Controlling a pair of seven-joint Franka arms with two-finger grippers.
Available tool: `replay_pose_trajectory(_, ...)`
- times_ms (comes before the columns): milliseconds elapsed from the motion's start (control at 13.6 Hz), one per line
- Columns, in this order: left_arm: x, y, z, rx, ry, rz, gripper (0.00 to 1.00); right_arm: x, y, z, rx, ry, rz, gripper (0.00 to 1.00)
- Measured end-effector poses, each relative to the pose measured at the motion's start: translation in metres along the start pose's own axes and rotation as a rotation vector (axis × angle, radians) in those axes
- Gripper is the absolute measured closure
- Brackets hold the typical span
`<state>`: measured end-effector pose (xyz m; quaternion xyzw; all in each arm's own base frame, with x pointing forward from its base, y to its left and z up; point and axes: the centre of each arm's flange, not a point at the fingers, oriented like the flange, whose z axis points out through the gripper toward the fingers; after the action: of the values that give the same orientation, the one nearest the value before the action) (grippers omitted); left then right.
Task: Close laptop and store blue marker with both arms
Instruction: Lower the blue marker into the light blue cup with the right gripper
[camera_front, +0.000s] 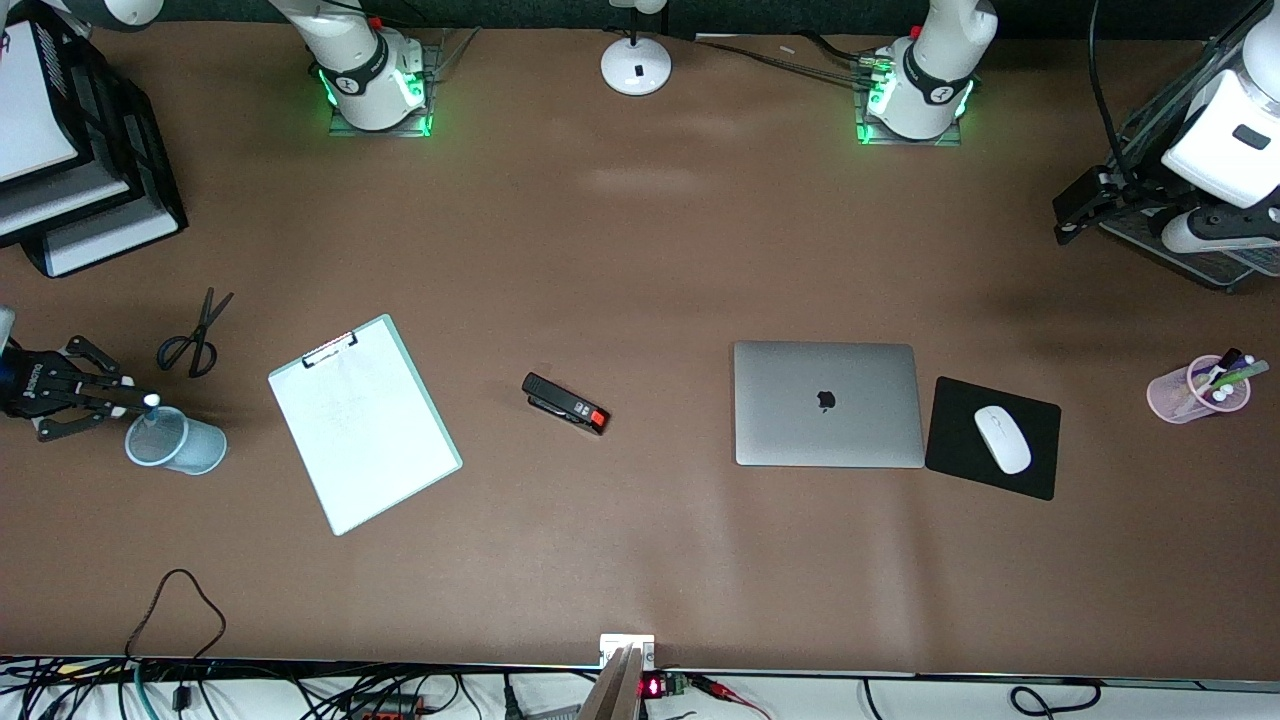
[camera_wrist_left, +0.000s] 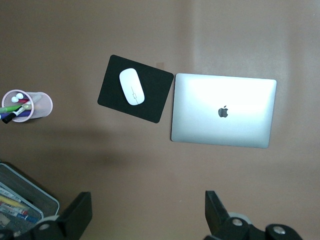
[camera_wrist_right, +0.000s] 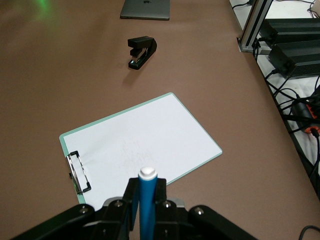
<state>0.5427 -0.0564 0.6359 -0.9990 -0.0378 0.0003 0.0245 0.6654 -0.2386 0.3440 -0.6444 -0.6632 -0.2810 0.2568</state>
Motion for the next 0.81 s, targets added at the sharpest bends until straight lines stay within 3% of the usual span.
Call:
replay_pose_trajectory(369, 0.000, 0.002, 0.000, 0.000, 0.000, 0.005, 0.00, -0.002, 0.007, -0.001, -0.047, 0.005, -0.019, 0.82)
replay_pose_trajectory(811, -0.001, 0.008, -0.001, -0.002, 0.003, 0.022, 0.00, -0.028, 0.003, 0.011, -0.041, 0.021, 0.010, 0.82)
